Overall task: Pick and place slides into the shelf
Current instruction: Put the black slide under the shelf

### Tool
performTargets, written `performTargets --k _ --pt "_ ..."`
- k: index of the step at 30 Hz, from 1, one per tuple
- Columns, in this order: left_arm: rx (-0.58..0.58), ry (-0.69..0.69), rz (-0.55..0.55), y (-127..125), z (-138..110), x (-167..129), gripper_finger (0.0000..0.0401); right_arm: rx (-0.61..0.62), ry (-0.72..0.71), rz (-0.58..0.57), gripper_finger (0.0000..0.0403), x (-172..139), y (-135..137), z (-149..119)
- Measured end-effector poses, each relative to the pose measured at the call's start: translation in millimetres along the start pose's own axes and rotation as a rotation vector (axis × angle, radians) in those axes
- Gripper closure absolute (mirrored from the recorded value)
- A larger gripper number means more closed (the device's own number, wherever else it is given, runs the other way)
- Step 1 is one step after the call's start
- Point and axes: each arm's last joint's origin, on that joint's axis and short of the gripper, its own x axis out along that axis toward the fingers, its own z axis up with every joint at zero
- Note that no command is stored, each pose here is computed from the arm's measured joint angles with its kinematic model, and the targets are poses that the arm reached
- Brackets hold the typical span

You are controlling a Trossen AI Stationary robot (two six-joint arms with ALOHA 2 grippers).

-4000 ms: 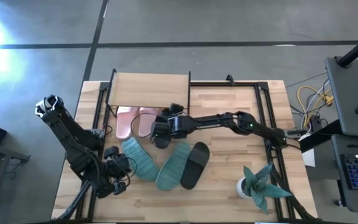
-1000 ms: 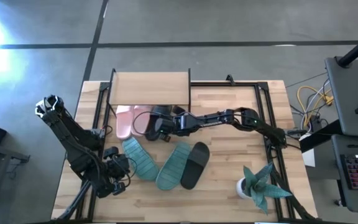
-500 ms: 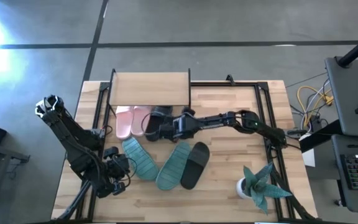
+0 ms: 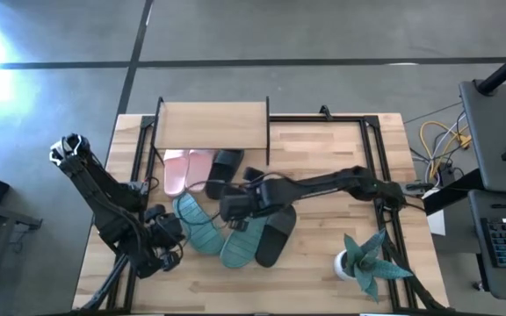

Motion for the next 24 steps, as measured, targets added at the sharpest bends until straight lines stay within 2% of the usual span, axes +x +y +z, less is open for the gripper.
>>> performTargets --k 5,7,10,15,21,24 --pt "-0.167 -0.109 -0.010 5 5 -8 0.0401 0.065 -0.007 0.044 0.0390 -56 -10 -3" --pt "-0.185 -0.155 -0.017 6 4 -11 0.0401 0.061 0.014 0.038 0.0390 -78 -11 -13" --pt "-0.154 -0.185 -0.022 7 1 -16 0.0401 0.075 0.073 0.017 0.0390 -99 -4 -31" --pt "-0.063 -0.172 0.019 19 -4 -25 0.0401 0.195 0.093 -0.061 0.0390 -118 28 -62" --pt "0.044 -0.141 -0.044 28 -11 -41 0.0401 0.331 0.160 -0.078 0.0387 -108 69 -95" --pt "0.103 -0.134 -0.063 32 -18 -42 0.0401 0.391 0.221 -0.088 0.0364 -102 82 -110"
